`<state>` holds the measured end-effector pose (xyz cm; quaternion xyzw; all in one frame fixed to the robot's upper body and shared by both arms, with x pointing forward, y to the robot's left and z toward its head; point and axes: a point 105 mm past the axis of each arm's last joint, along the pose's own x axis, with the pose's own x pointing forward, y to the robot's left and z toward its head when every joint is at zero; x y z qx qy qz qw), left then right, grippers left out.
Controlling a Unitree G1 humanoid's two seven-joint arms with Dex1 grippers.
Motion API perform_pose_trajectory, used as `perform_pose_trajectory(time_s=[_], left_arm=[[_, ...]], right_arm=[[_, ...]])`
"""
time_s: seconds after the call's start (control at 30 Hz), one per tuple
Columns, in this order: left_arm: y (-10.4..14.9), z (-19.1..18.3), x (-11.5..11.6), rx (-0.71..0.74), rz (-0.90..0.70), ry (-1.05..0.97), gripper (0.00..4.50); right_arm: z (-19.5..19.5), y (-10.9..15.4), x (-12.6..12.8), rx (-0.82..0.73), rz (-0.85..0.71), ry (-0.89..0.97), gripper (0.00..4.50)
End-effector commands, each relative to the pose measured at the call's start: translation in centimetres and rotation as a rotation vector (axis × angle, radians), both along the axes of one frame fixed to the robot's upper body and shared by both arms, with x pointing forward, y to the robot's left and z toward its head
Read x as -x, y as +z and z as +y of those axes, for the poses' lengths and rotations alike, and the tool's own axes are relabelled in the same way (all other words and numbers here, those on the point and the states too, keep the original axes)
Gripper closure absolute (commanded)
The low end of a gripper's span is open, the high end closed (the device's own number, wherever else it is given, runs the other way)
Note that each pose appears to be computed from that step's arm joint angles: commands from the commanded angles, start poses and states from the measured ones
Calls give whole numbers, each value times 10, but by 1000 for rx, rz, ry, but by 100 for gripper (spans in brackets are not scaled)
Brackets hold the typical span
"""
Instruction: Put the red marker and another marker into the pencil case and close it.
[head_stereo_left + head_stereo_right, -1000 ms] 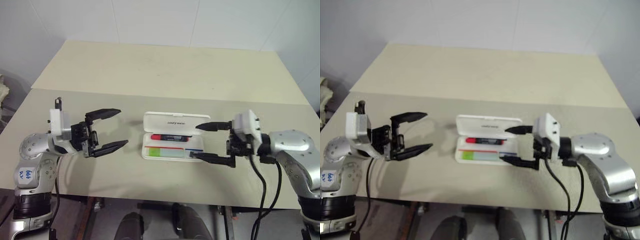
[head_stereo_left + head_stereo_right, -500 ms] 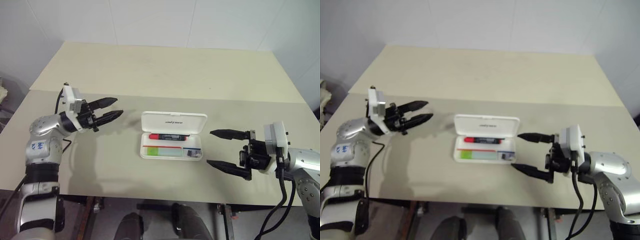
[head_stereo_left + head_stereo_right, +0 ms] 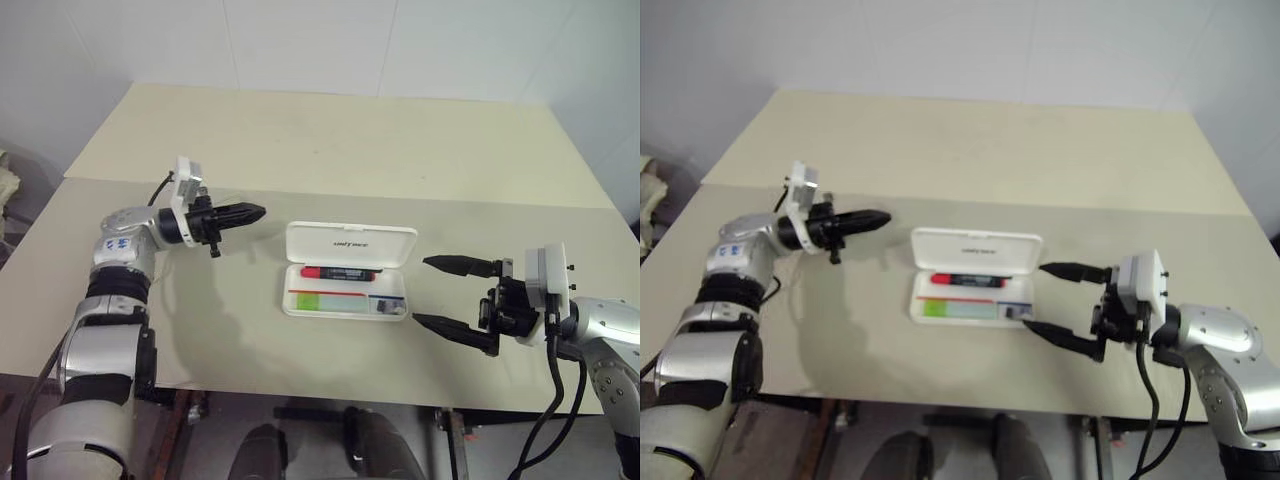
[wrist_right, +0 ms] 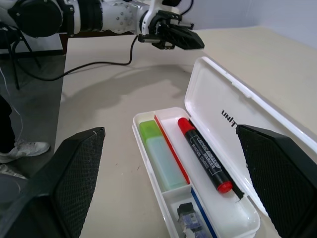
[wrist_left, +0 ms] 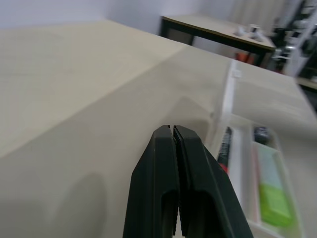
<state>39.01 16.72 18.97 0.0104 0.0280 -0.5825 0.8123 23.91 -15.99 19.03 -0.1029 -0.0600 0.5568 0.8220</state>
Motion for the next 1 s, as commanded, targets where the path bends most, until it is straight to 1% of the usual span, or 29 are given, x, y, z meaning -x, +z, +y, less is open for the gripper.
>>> perform_pose_trajectory(time_s=[0.03,0.17,0.23,0.37,0.63,0.73,0.87,1.0], left_arm=[[-3,-7,-8,-45,74,18,442],[-11,-21,-8,-42,239,-19,442],[-10,-28,-7,-34,272,-38,442],[-3,-39,-4,-10,280,-104,442],[-5,-53,15,-85,255,-311,442],[-12,-58,19,-124,246,-346,442],[-27,-66,32,-182,251,-425,442],[-35,-72,46,-195,275,-490,442]], right_arm=[[2,7,3,1,-47,-3,0],[3,7,4,1,-53,-13,0],[2,7,5,0,-55,-20,0],[2,7,6,2,-56,-31,0],[-7,3,11,-11,-35,-48,0],[-15,1,7,-54,-31,-87,0],[-30,-15,11,-61,4,-108,0],[-40,-22,14,-65,14,-109,0]])
